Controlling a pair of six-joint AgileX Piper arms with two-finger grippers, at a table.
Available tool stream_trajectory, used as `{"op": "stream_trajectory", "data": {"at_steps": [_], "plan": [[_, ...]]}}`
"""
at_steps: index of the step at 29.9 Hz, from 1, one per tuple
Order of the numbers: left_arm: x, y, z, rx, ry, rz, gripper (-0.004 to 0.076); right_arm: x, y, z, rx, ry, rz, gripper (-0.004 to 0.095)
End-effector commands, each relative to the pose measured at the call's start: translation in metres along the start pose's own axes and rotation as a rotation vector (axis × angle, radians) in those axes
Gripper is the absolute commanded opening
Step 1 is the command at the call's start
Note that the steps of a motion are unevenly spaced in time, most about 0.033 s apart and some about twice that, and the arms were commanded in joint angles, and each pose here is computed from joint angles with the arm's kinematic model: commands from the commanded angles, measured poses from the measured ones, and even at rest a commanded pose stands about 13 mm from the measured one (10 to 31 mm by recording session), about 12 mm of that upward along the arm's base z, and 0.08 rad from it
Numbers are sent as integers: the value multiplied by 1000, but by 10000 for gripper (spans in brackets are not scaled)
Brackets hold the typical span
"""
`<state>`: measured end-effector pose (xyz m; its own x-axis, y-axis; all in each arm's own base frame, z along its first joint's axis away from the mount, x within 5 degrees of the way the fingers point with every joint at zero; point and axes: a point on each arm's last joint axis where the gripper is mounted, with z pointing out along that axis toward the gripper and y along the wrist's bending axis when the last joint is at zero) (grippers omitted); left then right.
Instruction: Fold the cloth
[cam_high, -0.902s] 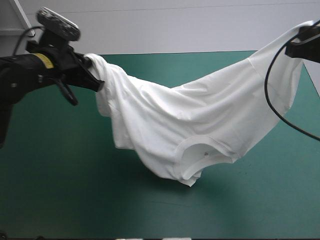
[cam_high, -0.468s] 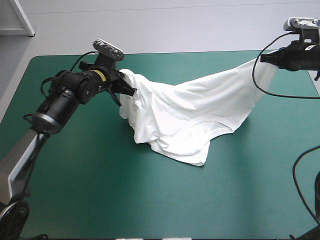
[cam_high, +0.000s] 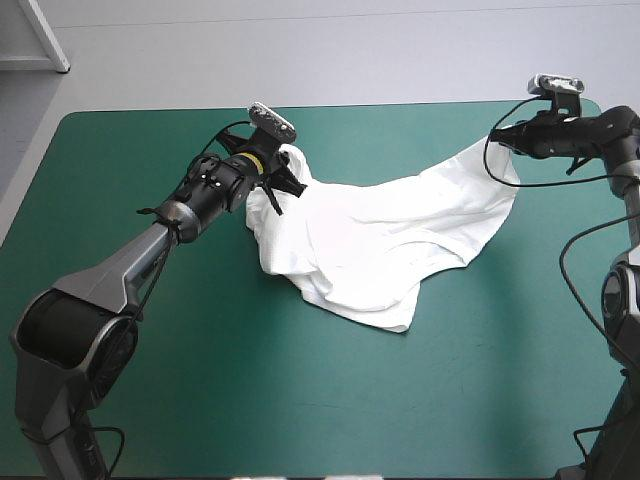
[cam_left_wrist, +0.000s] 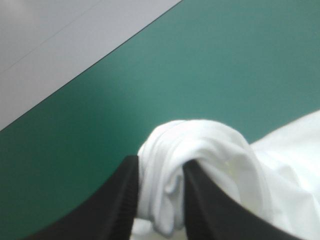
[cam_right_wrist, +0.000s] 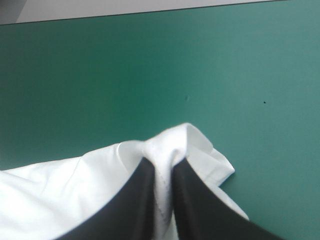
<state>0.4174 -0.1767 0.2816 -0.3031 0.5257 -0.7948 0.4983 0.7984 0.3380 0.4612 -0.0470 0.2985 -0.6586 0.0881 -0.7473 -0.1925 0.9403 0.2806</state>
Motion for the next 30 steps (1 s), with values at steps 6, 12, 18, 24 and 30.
{"op": "stream_trajectory", "data": {"at_steps": [6,12,18,24,30], "plan": [[-42,13,-21,-58,-266,-5,636,-29,9,-34,60,-161,-40,719],[-73,34,-62,-90,-168,-26,634,-39,33,-89,113,-145,-98,698],[-86,48,-129,-72,49,-143,616,-25,60,-145,137,33,-73,697],[-77,45,-189,5,237,-234,538,-5,73,-180,192,138,-26,630],[-61,25,-202,172,376,-297,538,43,84,-196,190,212,21,628]]}}
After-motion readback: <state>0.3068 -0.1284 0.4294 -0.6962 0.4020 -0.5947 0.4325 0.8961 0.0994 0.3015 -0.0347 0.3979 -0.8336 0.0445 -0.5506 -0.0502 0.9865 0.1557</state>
